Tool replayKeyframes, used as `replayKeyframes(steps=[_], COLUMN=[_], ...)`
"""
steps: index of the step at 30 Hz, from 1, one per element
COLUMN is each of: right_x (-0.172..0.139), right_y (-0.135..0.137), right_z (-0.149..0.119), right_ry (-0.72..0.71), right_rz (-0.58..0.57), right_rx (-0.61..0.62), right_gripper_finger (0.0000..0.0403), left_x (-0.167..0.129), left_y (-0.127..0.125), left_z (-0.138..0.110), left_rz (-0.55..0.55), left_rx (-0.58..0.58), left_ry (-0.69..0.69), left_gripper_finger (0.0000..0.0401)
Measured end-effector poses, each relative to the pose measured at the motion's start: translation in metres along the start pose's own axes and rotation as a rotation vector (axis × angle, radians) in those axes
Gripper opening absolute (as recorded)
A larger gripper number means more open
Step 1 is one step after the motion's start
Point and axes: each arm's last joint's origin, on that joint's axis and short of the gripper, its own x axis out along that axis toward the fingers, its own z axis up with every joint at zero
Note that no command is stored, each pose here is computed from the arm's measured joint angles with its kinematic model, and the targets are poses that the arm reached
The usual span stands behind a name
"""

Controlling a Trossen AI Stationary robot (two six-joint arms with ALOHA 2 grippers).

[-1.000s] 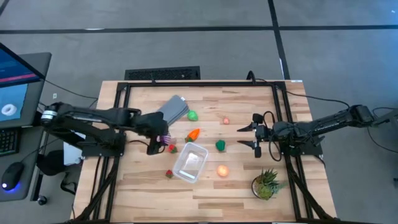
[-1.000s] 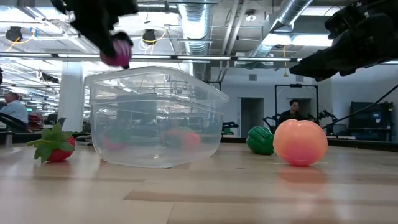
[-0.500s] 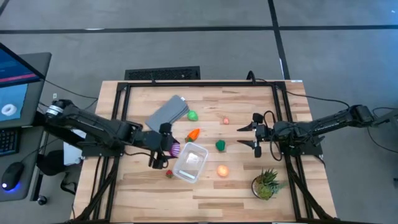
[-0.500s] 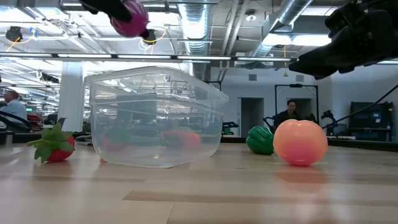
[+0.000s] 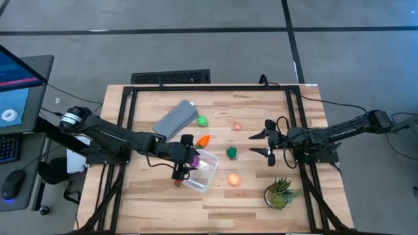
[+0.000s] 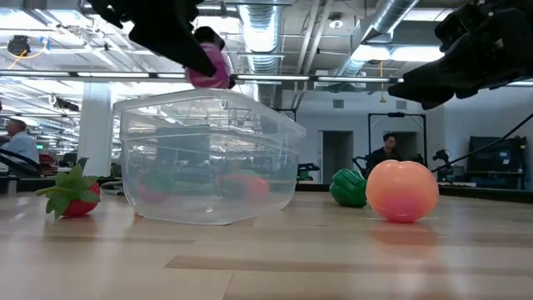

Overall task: Pick and placing Produce into tupperware
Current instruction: Put the violet onion into the transparent bin, then put the pink peach into the transparent bin

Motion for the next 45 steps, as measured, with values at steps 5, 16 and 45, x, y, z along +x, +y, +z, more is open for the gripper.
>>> replayKeyframes(steps=[5, 16, 45], right_x=[0.000, 0.000, 0.019], right_y=[0.000, 0.002, 0.000], right_z=[0.000, 0.000, 0.024], right_ry=[0.001, 0.000, 0.260], right_rz=[0.001, 0.015, -0.164], right_rx=[0.003, 0.006, -0.221], right_gripper_finger=[0.0256, 0.0256, 0.0256], left_x=[0.010, 0.011, -0.079], left_y=[0.002, 0.002, 0.008], left_z=[0.000, 0.000, -0.016], left_rz=[-0.022, -0.022, 0.040], left_rx=[0.003, 0.023, -0.164], left_ry=[-0.001, -0.001, 0.145], left_gripper_finger=[0.0276, 0.0222, 0.0211])
